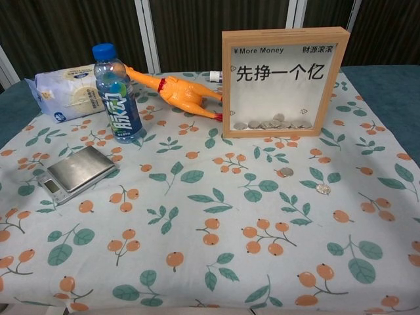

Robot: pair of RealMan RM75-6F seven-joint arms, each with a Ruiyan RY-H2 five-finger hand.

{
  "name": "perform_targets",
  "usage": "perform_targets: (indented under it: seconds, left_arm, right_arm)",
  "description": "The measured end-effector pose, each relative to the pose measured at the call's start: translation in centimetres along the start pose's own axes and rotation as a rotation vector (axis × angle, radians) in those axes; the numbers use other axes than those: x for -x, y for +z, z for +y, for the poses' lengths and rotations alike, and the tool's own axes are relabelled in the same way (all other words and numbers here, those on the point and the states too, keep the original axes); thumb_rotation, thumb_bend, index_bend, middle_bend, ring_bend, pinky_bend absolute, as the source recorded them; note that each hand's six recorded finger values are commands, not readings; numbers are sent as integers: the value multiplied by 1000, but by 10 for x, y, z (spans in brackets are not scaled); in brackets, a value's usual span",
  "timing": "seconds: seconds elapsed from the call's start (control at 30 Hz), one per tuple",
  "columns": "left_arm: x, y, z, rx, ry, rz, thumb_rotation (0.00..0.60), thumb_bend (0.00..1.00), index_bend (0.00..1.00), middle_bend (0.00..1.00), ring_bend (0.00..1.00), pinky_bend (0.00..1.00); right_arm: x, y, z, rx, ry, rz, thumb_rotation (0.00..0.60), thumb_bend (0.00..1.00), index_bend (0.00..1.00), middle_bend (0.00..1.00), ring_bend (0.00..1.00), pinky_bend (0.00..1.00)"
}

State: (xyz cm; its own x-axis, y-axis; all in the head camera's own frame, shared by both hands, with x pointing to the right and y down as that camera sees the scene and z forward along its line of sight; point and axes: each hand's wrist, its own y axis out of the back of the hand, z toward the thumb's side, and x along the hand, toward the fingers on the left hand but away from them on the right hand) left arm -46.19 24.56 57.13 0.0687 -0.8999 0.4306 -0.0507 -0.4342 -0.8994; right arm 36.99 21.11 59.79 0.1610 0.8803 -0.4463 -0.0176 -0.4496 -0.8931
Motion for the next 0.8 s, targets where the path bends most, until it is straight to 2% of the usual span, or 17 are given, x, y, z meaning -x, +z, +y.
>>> perform_targets:
  seconds: [0.17, 0.33, 0.53, 0.63, 0.7, 0.8]
  left_arm:
    - [1, -1, -2, -4, -7, 4, 600, 409, 0, 0, 0, 0]
    - [2, -2, -3, -13, -12, 6, 600, 410, 0, 0, 0, 0]
    - [0, -1, -3, -15, -13, 4, 600, 408, 0, 0, 0, 0]
    - [0, -1, -6, -23, -25, 2, 600, 409, 0, 0, 0, 0]
    - [0, -1, -6, -23, -27, 1, 600, 409, 0, 0, 0, 0]
    - [0, -2, -7, -23, -29, 1, 600, 410, 0, 0, 0, 0]
  right_arm:
    - [11, 25, -28, -13, 60, 51, 600, 470, 0, 0, 0, 0]
    - [21, 41, -53, -50, 91, 70, 600, 471, 0, 0, 0, 0]
    - [28, 49, -67, -79, 104, 78, 600, 470, 0, 0, 0, 0]
    - [34, 59, -82, -85, 116, 86, 600, 471, 3, 0, 0, 0]
    - [40, 66, -91, -87, 116, 90, 600, 470, 36, 0, 0, 0]
    - [48, 74, -101, -86, 110, 95, 600, 471, 157, 0, 0, 0]
